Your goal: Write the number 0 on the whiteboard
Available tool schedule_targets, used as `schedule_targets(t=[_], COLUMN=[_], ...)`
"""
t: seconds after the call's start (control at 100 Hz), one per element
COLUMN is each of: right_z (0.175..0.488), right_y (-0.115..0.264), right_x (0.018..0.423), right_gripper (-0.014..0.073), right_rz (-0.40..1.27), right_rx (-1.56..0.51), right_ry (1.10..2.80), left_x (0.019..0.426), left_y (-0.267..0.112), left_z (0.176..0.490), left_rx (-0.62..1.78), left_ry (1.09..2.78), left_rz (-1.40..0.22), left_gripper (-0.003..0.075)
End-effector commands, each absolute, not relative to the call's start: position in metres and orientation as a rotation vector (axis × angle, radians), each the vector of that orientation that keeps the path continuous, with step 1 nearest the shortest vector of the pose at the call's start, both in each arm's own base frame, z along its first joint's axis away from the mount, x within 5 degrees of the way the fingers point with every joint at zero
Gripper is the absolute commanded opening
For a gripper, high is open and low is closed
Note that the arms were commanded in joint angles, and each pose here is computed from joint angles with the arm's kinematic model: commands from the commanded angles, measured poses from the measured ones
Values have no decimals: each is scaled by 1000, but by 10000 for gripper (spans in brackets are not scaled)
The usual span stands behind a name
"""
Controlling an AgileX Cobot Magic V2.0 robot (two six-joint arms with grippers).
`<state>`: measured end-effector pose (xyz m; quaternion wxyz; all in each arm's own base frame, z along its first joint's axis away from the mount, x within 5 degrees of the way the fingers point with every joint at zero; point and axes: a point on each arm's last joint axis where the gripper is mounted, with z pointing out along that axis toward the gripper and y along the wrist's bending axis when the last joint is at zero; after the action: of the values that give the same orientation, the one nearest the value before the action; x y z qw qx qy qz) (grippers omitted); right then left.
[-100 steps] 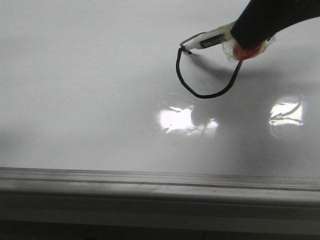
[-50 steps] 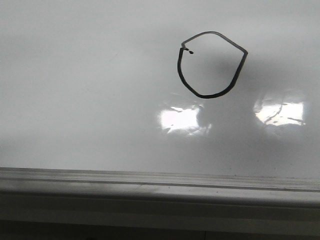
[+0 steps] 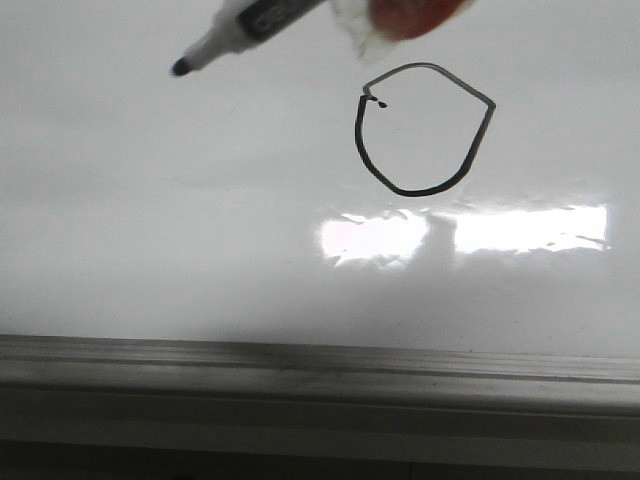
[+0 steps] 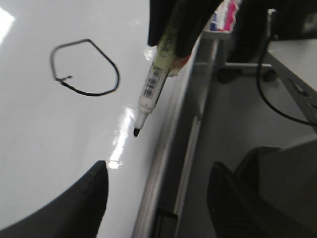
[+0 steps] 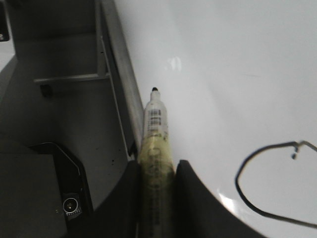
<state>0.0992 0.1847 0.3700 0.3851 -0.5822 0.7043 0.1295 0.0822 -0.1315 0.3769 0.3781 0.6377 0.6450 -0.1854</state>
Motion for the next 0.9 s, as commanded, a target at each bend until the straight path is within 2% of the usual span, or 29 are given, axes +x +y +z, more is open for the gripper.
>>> schedule_targets(t=[0.0,0.19,0.54,0.68,0.89], right_z=[384,382,396,395,394], right_y=[197,213,219,219,219], right_x=[95,89,81,81,80], right_gripper=[-58,-58,-58,-58,-58], right_rz=[383,425,483,486,493], right_rx=[-1467,-1499,-1485,-1493,-1498], right_ry=[1666,1607,1535,1551,1564], left_x=[82,83,86,87,88], left_y=[-143,-156,-166,-167,-168], left_z=[389,382,375,377,378], left_rx=[1635,1700,1736,1722,1701], left_ry=[1606,1609,1622,1615,1605], left_rz=[-556,-582,-591,-589,-588], left_gripper=[408,408,392,318,154])
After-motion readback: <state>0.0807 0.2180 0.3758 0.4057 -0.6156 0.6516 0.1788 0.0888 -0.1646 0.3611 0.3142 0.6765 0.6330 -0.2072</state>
